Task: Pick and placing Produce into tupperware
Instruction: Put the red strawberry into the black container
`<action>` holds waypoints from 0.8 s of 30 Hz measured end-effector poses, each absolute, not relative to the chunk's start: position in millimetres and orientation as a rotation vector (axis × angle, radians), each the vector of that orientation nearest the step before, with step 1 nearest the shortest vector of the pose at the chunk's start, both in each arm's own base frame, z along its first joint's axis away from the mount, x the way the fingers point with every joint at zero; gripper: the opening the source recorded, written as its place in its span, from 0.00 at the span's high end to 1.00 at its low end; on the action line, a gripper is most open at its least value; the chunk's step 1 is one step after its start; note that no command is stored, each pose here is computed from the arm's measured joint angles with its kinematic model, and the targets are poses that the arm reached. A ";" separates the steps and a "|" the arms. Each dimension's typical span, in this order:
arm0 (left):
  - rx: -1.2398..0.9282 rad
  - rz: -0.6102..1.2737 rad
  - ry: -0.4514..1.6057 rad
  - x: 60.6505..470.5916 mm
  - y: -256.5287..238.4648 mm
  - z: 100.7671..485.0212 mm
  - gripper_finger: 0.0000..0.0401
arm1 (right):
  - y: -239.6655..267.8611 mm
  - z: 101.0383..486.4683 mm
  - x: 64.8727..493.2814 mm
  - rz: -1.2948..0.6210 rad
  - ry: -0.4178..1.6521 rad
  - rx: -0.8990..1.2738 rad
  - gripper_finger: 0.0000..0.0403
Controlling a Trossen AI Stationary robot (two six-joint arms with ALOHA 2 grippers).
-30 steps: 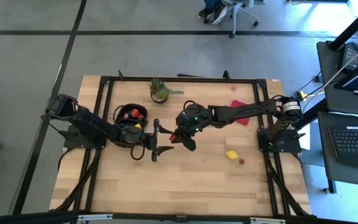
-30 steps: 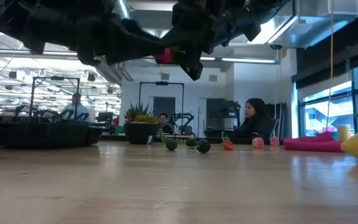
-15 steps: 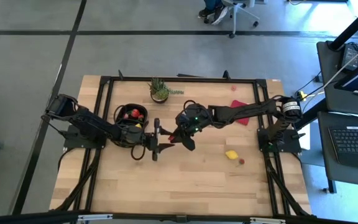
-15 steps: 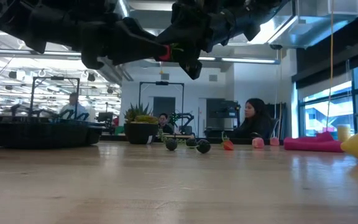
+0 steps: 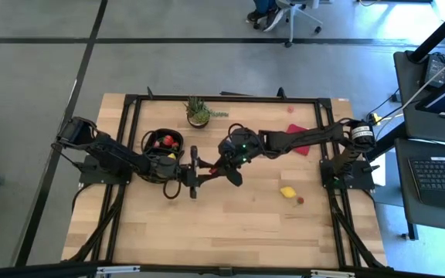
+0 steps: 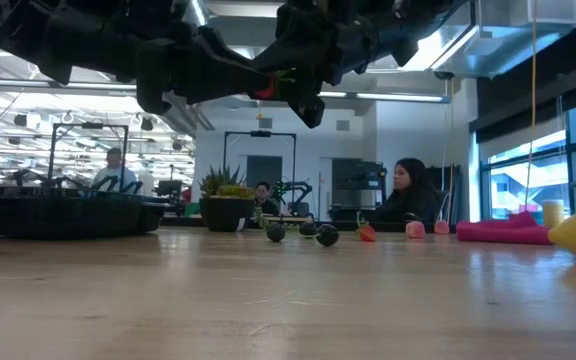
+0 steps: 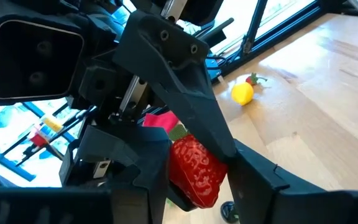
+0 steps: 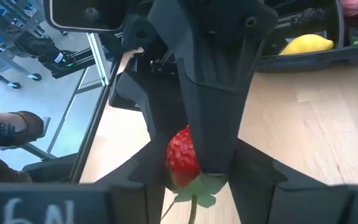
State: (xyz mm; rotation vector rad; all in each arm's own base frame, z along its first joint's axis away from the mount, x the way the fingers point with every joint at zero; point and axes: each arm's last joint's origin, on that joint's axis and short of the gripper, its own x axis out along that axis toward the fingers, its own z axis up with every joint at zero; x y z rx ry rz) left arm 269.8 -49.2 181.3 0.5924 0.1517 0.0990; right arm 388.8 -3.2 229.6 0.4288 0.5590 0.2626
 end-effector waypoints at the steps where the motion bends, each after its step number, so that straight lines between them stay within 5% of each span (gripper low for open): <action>1: 0.593 0.105 0.153 269.7 -49.0 181.3 0.66 | -3.4 229.6 388.7 0.261 0.560 0.430 0.61; 11: 0.595 0.120 0.162 269.6 -48.6 180.7 0.69 | -3.9 227.7 386.3 0.236 0.606 0.468 0.42; 24: 0.654 0.430 0.284 251.9 -36.8 200.2 0.69 | -7.3 219.4 371.6 0.197 0.860 0.456 0.32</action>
